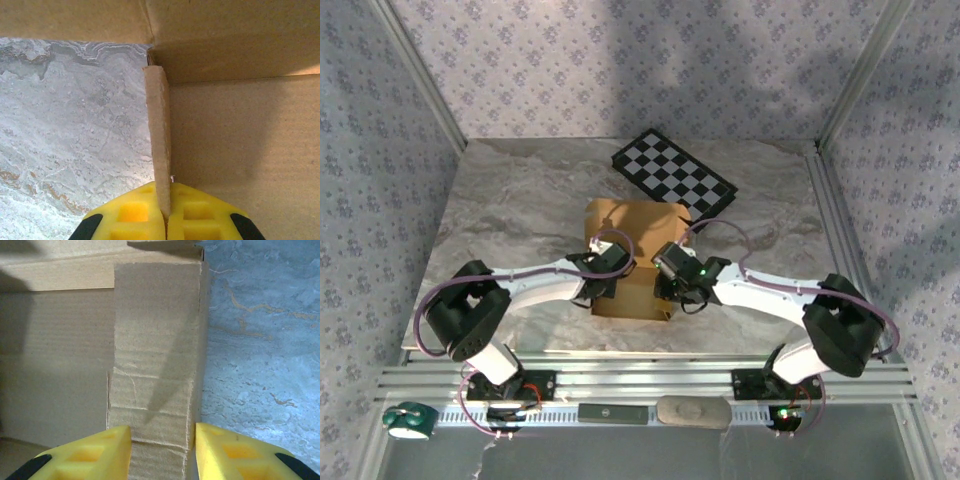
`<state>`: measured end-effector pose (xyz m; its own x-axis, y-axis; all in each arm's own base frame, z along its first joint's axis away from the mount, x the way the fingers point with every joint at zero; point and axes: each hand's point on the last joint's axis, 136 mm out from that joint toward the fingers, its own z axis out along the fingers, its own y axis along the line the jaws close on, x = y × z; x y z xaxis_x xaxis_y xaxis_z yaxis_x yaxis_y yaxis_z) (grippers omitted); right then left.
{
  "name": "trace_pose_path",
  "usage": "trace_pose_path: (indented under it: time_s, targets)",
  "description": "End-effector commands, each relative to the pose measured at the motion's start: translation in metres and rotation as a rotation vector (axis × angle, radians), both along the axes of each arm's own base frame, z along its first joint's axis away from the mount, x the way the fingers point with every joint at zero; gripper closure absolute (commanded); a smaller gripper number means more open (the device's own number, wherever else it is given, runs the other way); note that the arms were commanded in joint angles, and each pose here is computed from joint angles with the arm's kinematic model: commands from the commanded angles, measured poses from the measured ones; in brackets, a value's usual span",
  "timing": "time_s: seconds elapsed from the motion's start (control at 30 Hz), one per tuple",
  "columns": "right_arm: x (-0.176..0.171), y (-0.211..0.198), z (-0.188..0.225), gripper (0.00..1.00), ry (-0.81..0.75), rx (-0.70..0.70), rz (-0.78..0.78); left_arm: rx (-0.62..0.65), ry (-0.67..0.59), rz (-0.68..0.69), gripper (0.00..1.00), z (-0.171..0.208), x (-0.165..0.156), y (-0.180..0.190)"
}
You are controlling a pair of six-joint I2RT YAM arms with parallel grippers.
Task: Fold the paper box
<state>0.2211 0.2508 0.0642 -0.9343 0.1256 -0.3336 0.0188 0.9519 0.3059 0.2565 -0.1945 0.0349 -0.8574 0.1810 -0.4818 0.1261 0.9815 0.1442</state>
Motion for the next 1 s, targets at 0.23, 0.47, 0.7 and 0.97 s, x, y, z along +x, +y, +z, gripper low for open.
trace_pose_path:
  time_s: [0.23,0.47,0.7,0.97]
  targets:
    - [-0.004,-0.002,0.000,0.61,-0.019,-0.134,0.051,-0.016,-0.071,-0.006,1.00,0.001,0.002,-0.002]
    - [-0.008,0.002,0.006,0.61,-0.038,-0.163,0.075,0.004,-0.057,0.001,1.00,-0.003,0.002,-0.002]
    - [-0.009,-0.012,-0.001,0.69,-0.036,-0.223,0.067,0.016,-0.051,-0.003,1.00,0.001,0.004,-0.004]
    - [-0.007,-0.013,-0.007,0.71,-0.035,-0.200,0.053,-0.084,-0.082,-0.017,0.76,0.027,0.000,-0.009]
